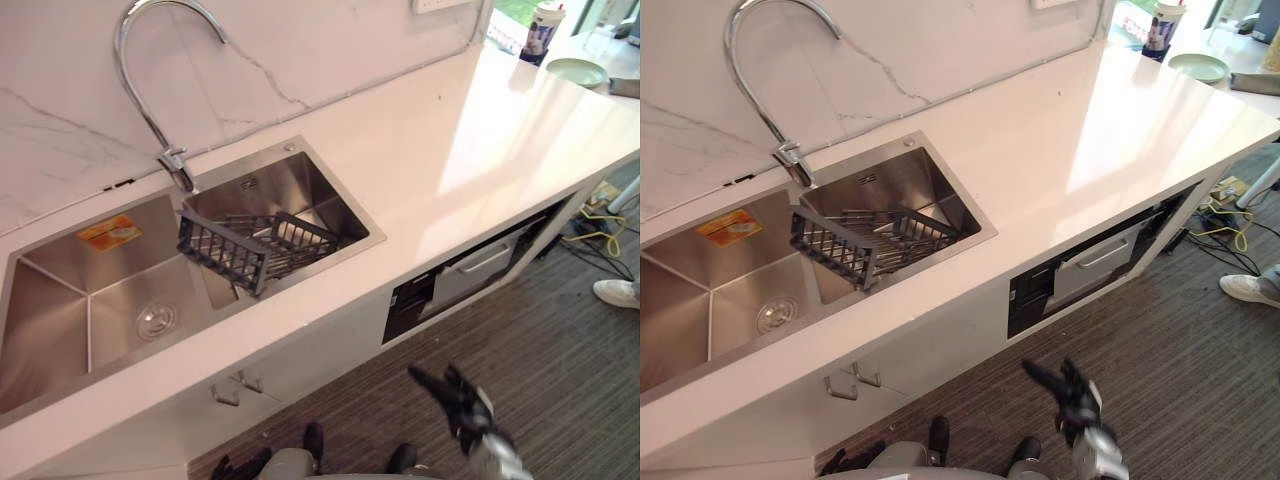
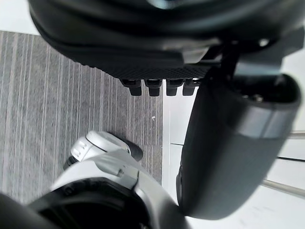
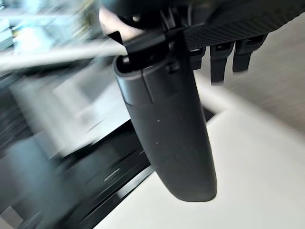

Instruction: Walk over to the sink, pick up the cup, carry it to the dishwasher, place the cup inside the dishwasher, then close the dishwasher door

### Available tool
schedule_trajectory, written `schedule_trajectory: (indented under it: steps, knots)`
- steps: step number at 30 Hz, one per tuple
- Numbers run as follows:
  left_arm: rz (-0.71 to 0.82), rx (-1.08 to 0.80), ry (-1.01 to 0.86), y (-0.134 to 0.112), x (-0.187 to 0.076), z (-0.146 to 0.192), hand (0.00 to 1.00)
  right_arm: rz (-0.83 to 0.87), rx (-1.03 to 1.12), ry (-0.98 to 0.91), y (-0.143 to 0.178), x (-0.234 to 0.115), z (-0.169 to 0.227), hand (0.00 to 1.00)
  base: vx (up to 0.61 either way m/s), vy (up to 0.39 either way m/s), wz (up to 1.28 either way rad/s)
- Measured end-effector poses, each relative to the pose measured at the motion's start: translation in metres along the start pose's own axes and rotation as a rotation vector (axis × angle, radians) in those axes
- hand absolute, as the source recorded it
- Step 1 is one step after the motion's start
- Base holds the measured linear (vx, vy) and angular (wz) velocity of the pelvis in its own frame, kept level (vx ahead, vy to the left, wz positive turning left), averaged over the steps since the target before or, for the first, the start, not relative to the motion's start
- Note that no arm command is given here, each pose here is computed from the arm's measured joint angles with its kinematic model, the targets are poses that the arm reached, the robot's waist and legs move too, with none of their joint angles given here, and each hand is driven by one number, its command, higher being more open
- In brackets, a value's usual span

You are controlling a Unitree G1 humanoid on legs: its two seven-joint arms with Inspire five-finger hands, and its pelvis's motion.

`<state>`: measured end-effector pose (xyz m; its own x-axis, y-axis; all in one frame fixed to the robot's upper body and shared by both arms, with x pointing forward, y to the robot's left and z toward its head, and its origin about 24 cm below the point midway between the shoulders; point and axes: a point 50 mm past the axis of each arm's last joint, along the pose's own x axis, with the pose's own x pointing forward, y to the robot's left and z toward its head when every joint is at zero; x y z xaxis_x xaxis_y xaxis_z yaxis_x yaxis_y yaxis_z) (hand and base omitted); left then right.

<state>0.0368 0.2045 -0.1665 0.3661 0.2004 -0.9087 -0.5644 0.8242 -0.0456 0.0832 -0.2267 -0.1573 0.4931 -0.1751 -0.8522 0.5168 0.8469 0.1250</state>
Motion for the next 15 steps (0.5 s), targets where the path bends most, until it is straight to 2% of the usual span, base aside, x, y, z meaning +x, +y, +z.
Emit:
schedule_trajectory:
  steps: [2, 9, 15]
  knots:
    - [0.003, -0.022, 0.007, 0.001, 0.001, 0.001, 1.0, -0.02, -0.001, 0.061, -0.006, -0.005, -0.018, 1.0, 0.09, 0.012, -0.09]
    - [0.009, -0.109, 0.045, 0.006, 0.006, 0.012, 1.0, -0.029, -0.095, 0.097, -0.007, -0.006, -0.023, 1.0, 0.06, 0.046, 0.12]
    - [0.038, -0.089, 0.054, 0.01, 0.007, 0.018, 1.0, -0.009, -0.069, 0.063, 0.004, -0.005, -0.025, 1.0, 0.07, -0.027, 0.76]
